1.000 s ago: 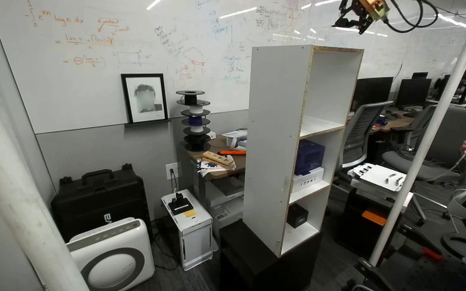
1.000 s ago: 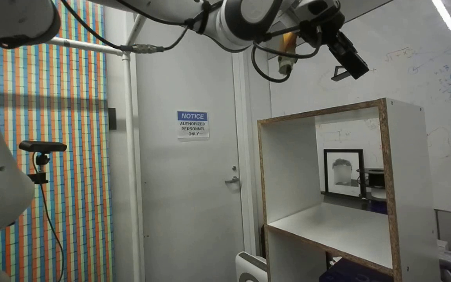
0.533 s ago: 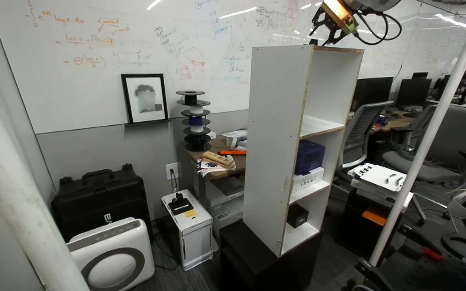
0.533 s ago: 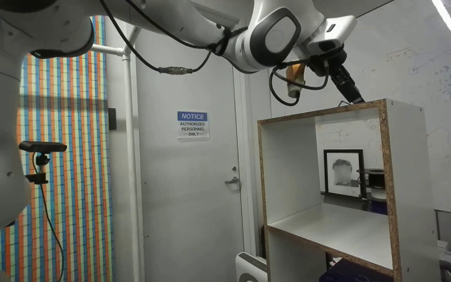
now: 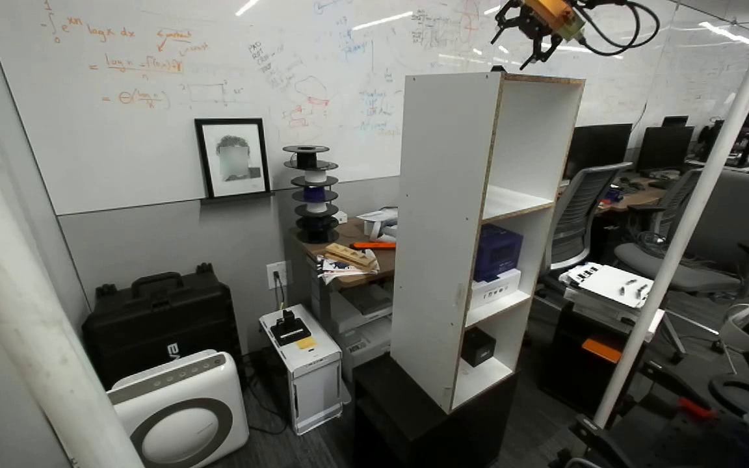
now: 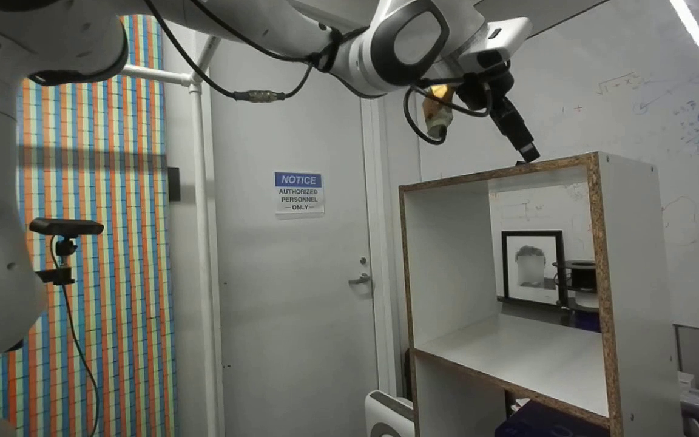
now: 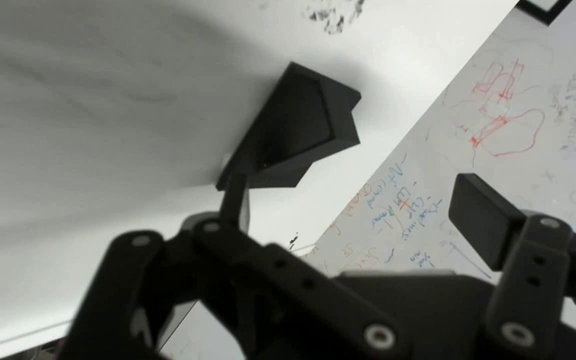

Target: Put the black object on top of the shelves

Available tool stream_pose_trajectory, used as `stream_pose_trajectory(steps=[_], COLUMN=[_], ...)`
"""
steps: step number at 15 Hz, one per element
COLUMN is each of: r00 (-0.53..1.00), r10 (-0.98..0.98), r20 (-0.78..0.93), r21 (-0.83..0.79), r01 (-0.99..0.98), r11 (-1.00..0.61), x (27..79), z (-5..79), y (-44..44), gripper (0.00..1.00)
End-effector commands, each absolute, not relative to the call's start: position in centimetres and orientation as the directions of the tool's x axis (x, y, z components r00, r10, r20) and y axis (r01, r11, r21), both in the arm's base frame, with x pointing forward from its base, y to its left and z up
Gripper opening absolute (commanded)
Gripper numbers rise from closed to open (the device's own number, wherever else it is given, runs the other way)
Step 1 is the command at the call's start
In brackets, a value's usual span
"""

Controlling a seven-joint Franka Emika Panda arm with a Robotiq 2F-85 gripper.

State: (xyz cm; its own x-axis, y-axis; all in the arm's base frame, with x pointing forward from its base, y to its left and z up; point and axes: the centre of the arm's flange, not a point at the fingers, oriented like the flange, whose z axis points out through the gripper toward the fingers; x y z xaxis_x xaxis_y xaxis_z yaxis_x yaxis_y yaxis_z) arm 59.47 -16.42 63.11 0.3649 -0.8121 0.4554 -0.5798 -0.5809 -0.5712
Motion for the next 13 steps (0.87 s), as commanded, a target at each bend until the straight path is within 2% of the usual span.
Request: stream_pose_trajectory(steps=[1, 5, 10, 11, 13], r00=[0.487, 0.676, 0.856, 0.816, 0.843], r10=[-0.736, -0.639, -0.508, -0.562, -0.531], r20=[0.470, 0.366, 0.093, 0.134, 0.081], r21=[-0.508, -0.376, -0.295, -0.317, -0.322], r01=[-0.533, -0.521, -0.464, -0.502, -0.483], r11=[-0.677, -0.766, -0.835, -0.805, -0.815], x=[51.1, 43.3, 35.2, 38.7, 36.6], z=[65.6, 63.9, 54.2, 57.3, 54.3], y=[-14.6, -14.6, -17.5, -16.6, -17.4], gripper=[1.00, 1.00, 1.00, 1.00, 1.00])
